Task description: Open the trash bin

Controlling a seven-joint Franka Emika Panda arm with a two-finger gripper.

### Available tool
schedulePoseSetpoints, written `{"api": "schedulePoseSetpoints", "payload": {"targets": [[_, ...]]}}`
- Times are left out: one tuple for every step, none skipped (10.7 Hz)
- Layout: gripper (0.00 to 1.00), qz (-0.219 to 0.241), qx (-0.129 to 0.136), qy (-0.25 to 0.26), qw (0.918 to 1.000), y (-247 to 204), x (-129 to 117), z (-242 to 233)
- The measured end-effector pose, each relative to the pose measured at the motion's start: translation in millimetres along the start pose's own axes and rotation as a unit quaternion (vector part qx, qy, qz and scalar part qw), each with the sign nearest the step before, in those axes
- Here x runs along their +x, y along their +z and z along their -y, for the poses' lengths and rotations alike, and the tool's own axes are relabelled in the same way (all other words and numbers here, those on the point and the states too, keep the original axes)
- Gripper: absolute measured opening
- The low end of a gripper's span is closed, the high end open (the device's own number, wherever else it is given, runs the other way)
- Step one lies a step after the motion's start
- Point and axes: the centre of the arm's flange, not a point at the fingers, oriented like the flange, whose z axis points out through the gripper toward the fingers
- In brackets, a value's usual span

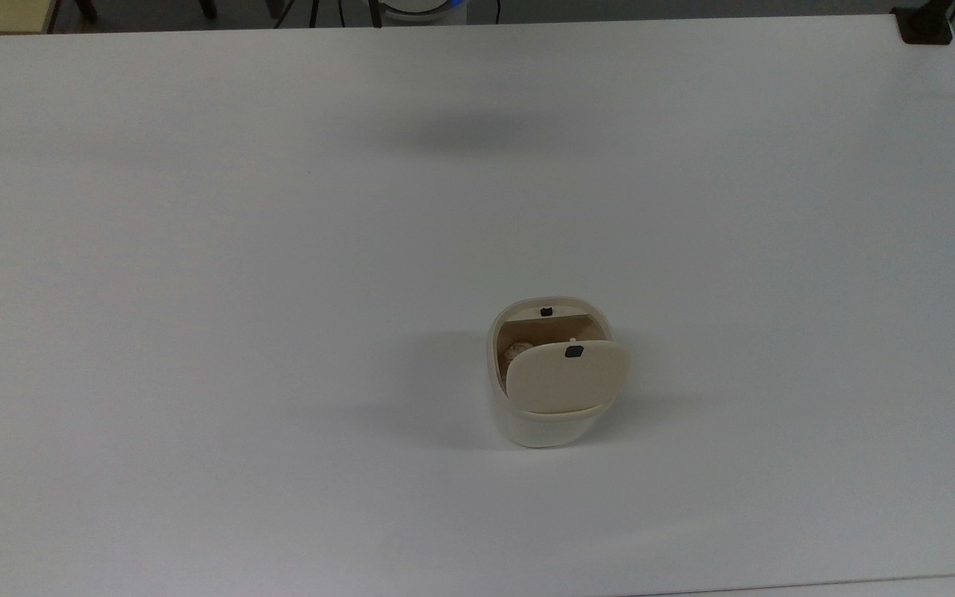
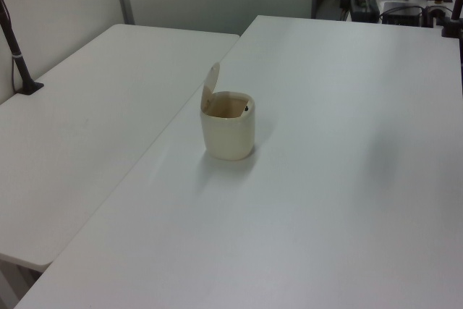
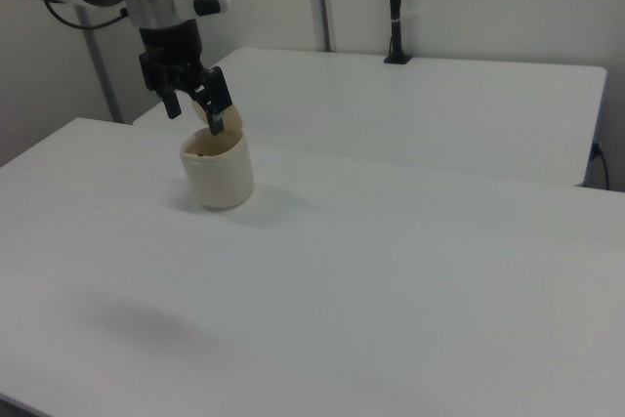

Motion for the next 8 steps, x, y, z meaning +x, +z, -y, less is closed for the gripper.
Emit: {"api": "schedulePoseSetpoints", "payload": {"targets": [[1.0,-0.001,0.001,-0.002,1.0,0,3,2],[1.0,-0.005,0.001,0.001,1.0,-2,8,-1],[1.0,-0.011,0.0,0.007,0.9999,-6,14,-7],[1.0,-0.015,0.0,0.01,0.9998,-8,19,-11],[1.0,-0.016,-0.001,0.01,0.9998,-9,22,-11],[1.0,-0.016,-0.001,0.009,0.9998,-8,23,-10],[1.0,-0.015,-0.001,0.008,0.9998,-8,23,-9],[1.0,-0.015,-0.001,0.007,0.9999,-8,23,-8]]}}
